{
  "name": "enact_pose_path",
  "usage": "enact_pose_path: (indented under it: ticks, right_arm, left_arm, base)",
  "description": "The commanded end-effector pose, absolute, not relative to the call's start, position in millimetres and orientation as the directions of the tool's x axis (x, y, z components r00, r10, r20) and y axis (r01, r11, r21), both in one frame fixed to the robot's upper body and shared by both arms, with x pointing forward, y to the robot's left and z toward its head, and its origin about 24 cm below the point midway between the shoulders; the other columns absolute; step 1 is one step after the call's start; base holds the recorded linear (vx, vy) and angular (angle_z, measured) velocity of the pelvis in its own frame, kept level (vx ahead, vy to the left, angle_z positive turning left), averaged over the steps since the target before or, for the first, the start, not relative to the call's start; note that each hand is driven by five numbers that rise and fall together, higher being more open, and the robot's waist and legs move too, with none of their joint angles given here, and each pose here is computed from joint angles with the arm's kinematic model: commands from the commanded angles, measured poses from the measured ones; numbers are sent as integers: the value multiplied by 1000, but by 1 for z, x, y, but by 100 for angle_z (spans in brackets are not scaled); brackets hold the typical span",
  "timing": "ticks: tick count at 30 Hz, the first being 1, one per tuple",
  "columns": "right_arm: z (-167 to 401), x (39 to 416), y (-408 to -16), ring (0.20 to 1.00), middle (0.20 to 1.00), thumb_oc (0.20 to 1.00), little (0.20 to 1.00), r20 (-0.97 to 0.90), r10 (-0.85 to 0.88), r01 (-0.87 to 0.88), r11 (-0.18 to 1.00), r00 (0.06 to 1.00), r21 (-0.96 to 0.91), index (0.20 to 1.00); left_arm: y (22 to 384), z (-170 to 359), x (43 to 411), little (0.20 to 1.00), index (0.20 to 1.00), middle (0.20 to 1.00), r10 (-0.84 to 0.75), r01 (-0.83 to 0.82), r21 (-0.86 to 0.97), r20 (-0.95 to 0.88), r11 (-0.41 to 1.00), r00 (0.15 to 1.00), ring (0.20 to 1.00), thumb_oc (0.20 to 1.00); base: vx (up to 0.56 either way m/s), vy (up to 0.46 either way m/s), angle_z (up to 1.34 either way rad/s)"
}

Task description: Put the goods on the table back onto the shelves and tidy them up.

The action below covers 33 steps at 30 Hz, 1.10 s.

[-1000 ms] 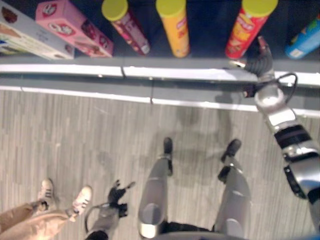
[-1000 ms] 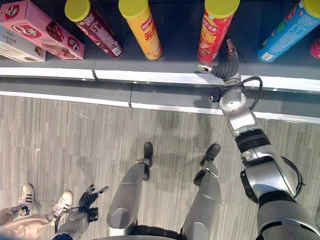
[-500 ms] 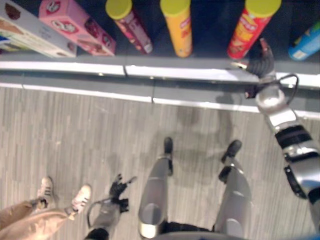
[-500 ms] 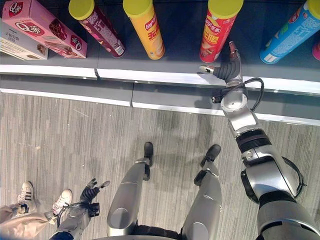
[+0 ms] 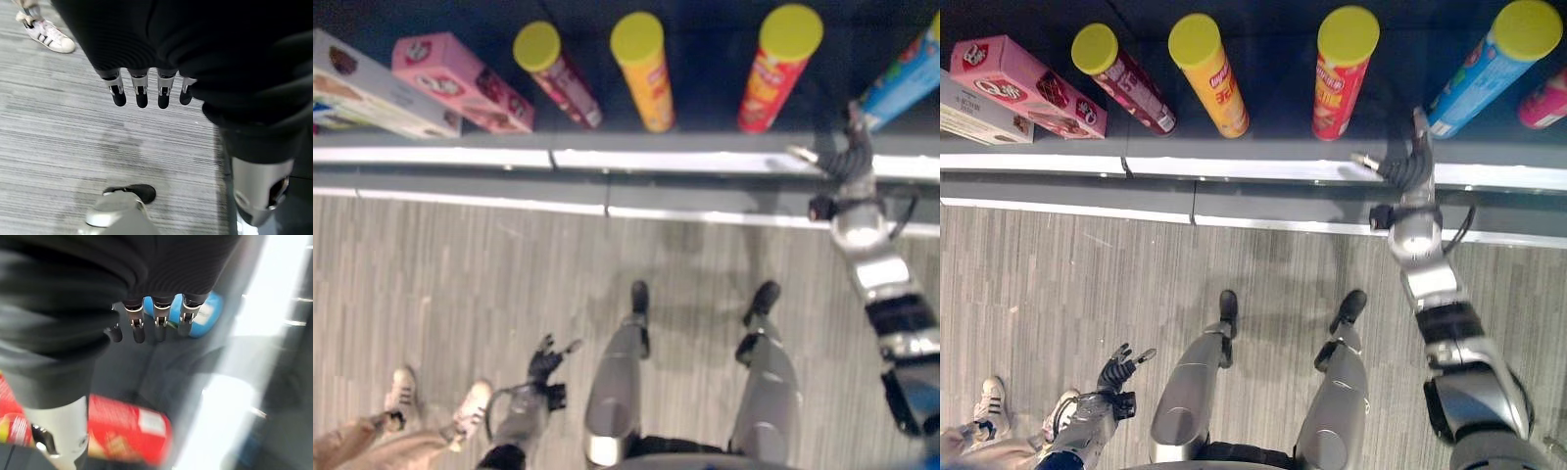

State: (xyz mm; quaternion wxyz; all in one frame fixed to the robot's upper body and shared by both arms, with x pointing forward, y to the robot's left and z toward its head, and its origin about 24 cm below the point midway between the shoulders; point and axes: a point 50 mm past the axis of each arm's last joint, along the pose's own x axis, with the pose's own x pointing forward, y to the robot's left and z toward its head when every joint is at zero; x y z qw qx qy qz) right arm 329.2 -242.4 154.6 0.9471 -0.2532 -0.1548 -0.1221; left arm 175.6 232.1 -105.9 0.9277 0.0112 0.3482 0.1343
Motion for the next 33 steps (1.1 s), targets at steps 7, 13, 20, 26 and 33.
enact_pose_path:
  ticks: [7, 13, 20, 26, 33]
  right_arm:
    - [90, 272, -210, 1000, 1000, 1000, 1000, 145, 163, -70, 863, 976, -500, 1000]
    - [59, 256, -212, 1000, 1000, 1000, 1000, 14, 173, -152, 900, 985, -409, 1000]
    - [75, 256, -207, 1000, 1000, 1000, 1000, 66, 245, -219, 939, 967, -266, 1000]
    - [115, 260, -232, 1000, 1000, 1000, 1000, 192, 207, -145, 944, 959, -297, 1000]
    - [171, 281, -277, 1000, 1000, 1000, 1000, 350, 5, 166, 874, 937, -457, 1000]
  left_arm:
    - [256, -120, 120, 1000, 1000, 1000, 333, -295, 183, -715, 938, 615, 1000, 1000]
    - [253, -128, 110, 1000, 1000, 1000, 317, -262, 196, -745, 945, 587, 1000, 1000]
    - [276, -136, 90, 1000, 1000, 1000, 376, -258, 282, -794, 924, 478, 1000, 1000]
    - [285, -141, 69, 1000, 1000, 1000, 404, -268, 316, -821, 910, 403, 1000, 1000]
    - [293, -125, 83, 1000, 1000, 1000, 438, -373, 272, -754, 887, 489, 1000, 1000]
  base:
    - [-1, -50, -12]
    - [-10, 179, -73]
    - [-119, 62, -110]
    - [-147, -131, -94]
    - [-49, -393, -92]
